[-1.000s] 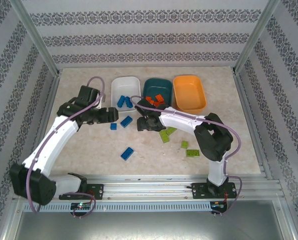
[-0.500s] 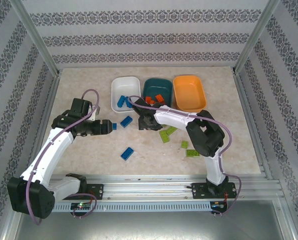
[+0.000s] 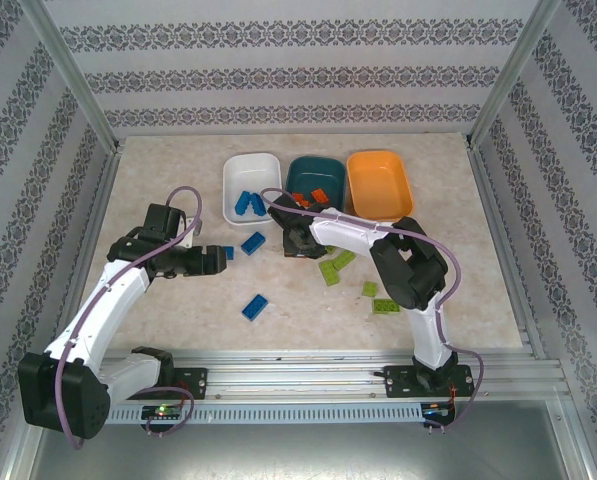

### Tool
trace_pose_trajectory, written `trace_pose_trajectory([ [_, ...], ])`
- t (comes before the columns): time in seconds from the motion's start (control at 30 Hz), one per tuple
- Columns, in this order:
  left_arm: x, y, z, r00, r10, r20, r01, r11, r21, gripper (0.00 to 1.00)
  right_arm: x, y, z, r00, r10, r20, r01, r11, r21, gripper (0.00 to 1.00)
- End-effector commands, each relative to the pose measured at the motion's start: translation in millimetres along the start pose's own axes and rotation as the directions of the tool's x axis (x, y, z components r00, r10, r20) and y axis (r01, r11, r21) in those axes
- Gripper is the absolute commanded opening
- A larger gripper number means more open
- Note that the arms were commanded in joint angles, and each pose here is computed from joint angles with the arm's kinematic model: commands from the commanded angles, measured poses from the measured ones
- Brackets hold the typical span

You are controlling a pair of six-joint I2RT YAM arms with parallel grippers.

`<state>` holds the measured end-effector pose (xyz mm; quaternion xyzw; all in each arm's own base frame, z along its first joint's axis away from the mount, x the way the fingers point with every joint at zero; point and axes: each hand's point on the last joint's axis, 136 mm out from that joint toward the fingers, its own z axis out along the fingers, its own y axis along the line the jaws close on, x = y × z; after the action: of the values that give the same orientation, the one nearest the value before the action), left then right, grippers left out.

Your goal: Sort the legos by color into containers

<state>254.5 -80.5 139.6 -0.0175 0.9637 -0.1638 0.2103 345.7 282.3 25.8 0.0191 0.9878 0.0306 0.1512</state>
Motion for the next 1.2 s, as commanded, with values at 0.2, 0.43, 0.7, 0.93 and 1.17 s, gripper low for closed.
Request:
trace_pose_trajectory([
  [0.2, -3.2, 0.3, 1.1, 1.0, 0.008, 0.017, -0.008, 1.0, 0.016, 0.92, 6.8, 2.6, -5.1, 1.0, -0.003, 0.006, 0.004, 1.0, -0.021, 0.28],
  [0.43, -2.7, -9.3, 1.4, 1.0, 0.024, 0.018, -0.025, 0.997, 0.072, 0.93, 2.1, 15.0, -46.2, 0.998, -0.017, 0.06, 0.024, 0.993, -0.114, 0.28],
  [0.7, -3.7, -29.4, 1.6, 0.999, 0.026, 0.028, -0.031, 0.981, 0.191, 0.95, -35.6, 13.0, -116.3, 0.98, -0.041, 0.197, 0.079, 0.978, -0.193, 0.29],
  [0.93, 2.0, -60.8, -0.2, 0.996, 0.081, 0.029, -0.086, 0.939, 0.332, 1.0, -96.5, -10.9, -131.2, 0.969, -0.009, 0.247, 0.059, 0.978, -0.198, 0.3],
  [1.17, 18.5, -86.4, 3.3, 0.985, 0.17, 0.0, -0.155, 0.902, 0.404, 1.0, -150.7, -23.3, -96.8, 0.975, 0.031, 0.221, 0.012, 0.981, -0.191, 0.3],
])
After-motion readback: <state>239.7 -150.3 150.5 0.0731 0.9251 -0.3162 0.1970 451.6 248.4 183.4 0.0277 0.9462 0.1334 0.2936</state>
